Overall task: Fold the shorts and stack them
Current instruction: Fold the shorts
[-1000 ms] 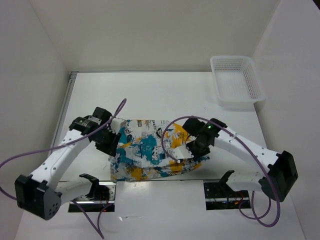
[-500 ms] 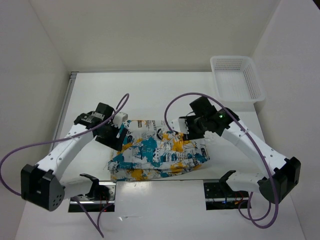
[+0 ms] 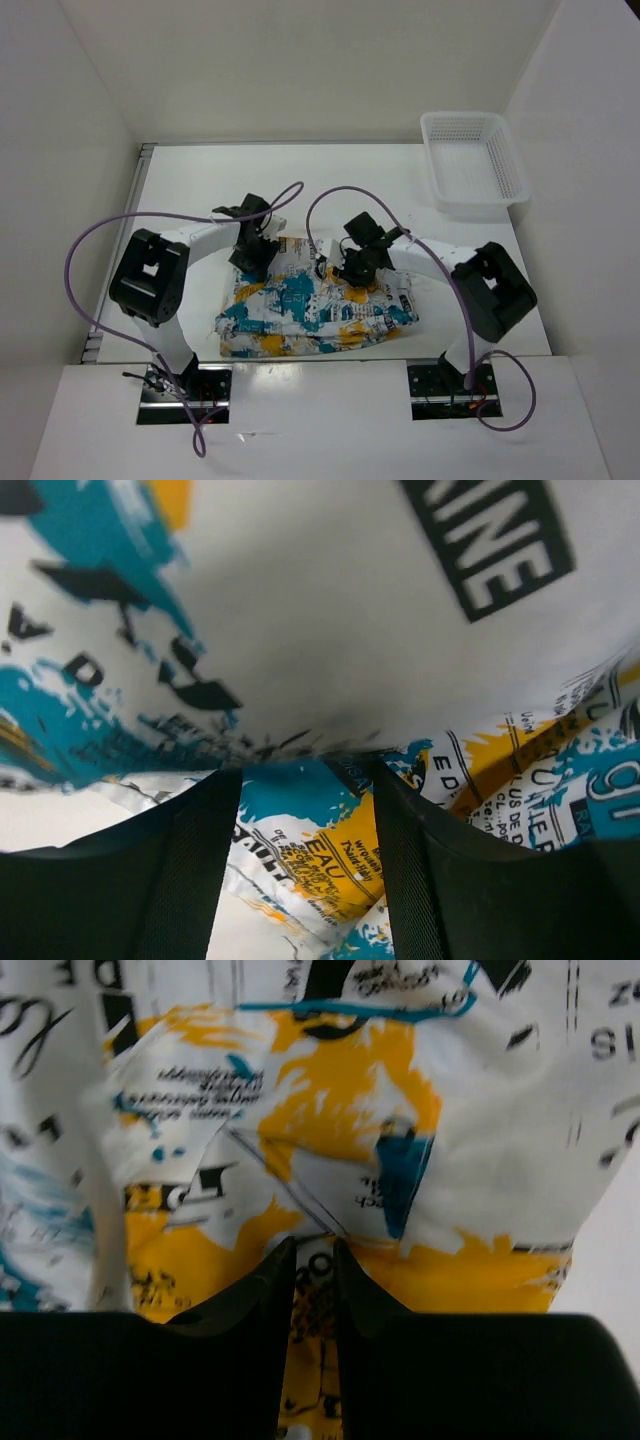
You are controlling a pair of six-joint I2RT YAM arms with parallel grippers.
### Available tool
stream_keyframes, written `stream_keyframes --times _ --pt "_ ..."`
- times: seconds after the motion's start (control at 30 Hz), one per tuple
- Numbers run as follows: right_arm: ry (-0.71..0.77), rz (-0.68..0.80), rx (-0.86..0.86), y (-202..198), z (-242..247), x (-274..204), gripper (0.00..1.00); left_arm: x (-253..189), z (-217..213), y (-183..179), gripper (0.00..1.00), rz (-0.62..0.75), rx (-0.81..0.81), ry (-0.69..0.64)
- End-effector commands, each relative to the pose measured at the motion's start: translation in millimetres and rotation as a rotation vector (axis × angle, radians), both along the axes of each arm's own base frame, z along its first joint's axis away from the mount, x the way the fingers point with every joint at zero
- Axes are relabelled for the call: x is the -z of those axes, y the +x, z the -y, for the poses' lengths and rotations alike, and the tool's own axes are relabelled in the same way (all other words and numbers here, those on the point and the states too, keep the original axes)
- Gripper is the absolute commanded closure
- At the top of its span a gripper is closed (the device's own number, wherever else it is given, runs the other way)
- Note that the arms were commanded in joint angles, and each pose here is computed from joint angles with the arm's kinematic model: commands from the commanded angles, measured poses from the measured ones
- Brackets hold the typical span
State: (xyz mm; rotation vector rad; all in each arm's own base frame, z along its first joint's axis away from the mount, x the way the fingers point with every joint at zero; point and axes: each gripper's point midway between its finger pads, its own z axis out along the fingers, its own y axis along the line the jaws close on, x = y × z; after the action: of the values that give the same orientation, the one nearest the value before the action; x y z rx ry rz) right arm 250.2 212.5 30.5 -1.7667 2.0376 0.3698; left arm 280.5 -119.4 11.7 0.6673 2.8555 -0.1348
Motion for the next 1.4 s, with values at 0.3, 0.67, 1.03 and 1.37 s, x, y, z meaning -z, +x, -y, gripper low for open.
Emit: stream_keyframes --times 0.3,0.67,1.03,1.37 --pt "0.192 0.370 0.638 228.9 4.9 -33.1 0.74 11.9 -26.5 179.5 0.37 0.241 -0.189 0.013" --pt "0.374 0.398 0.626 274.4 -36.4 -150.8 0.34 -104.5 -46.7 199.6 0.25 0.379 -0.240 -0.088" --pt "0.315 0.016 0.898 171.2 73.5 -108.4 0.24 -60.4 -71.9 86.3 0.30 0.116 -0.299 -0.196" --pt "0.292 -0.178 0.895 110.2 109.9 -64.2 0.25 -45.8 -73.5 81.1 0.26 0.042 -0.338 -0.336"
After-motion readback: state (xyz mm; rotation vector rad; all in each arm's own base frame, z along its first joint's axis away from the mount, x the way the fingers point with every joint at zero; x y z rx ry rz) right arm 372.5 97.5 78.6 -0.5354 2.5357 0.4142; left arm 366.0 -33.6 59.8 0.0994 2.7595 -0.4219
